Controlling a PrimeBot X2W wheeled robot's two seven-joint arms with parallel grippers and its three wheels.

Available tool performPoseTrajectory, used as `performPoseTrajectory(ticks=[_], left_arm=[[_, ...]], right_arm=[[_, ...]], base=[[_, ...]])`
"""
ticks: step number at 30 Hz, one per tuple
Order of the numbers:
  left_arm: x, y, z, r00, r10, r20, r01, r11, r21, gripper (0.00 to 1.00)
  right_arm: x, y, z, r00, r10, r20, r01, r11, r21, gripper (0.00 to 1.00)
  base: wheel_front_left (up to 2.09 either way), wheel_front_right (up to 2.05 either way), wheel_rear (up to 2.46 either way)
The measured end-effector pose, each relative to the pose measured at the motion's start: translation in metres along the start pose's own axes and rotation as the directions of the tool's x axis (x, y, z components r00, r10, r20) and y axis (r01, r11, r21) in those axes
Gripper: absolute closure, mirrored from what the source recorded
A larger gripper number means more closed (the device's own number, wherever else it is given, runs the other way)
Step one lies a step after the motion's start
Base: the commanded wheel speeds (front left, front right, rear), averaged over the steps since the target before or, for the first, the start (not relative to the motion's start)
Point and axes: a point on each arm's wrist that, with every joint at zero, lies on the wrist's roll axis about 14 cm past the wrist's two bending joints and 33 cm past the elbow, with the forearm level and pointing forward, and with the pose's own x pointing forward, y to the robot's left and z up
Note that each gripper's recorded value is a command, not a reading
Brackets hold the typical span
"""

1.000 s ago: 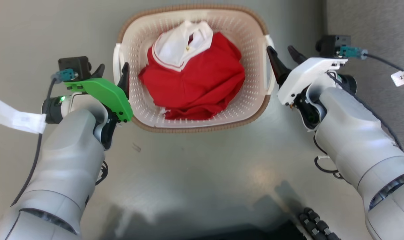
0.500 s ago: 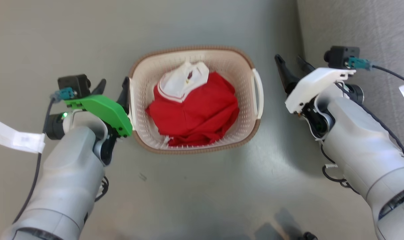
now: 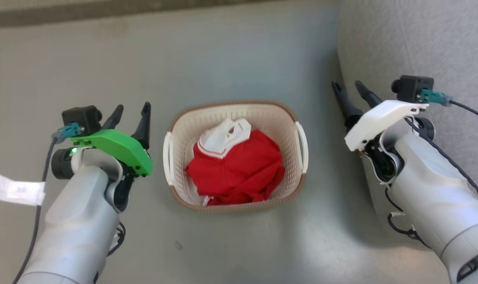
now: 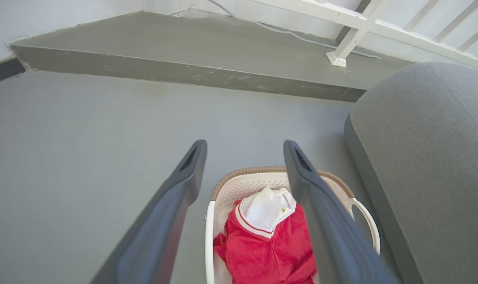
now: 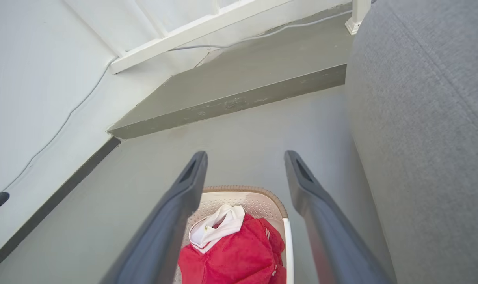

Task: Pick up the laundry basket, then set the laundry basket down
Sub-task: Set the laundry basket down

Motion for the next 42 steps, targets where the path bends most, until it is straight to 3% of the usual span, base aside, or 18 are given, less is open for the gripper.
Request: performPoseTrajectory(ticks=[12,31,38,42], left_arm=[[-0.034,-0.024,0.059,0.981,-0.043,0.189,0.033,0.998,0.057,0.00],[-0.093,-0.030,0.093,0.929,-0.034,0.368,-0.009,0.993,0.114,0.00],[-0.117,-0.016,0.111,0.887,0.040,0.461,-0.071,0.996,0.052,0.00],[-0.126,-0.013,0.103,0.887,0.060,0.459,-0.091,0.995,0.045,0.00]], right_arm=[[-0.034,0.021,0.059,0.979,0.046,0.196,-0.035,0.998,-0.061,0.00],[-0.090,0.024,0.082,0.934,0.022,0.358,0.021,0.993,-0.115,0.00],[-0.103,0.042,0.084,0.915,0.048,0.401,0.004,0.992,-0.127,0.00],[-0.114,0.040,0.080,0.908,0.032,0.418,0.018,0.993,-0.115,0.00]], base=[[0.00,0.00,0.00],[0.00,0.00,0.00],[0.00,0.00,0.00],[0.00,0.00,0.00]])
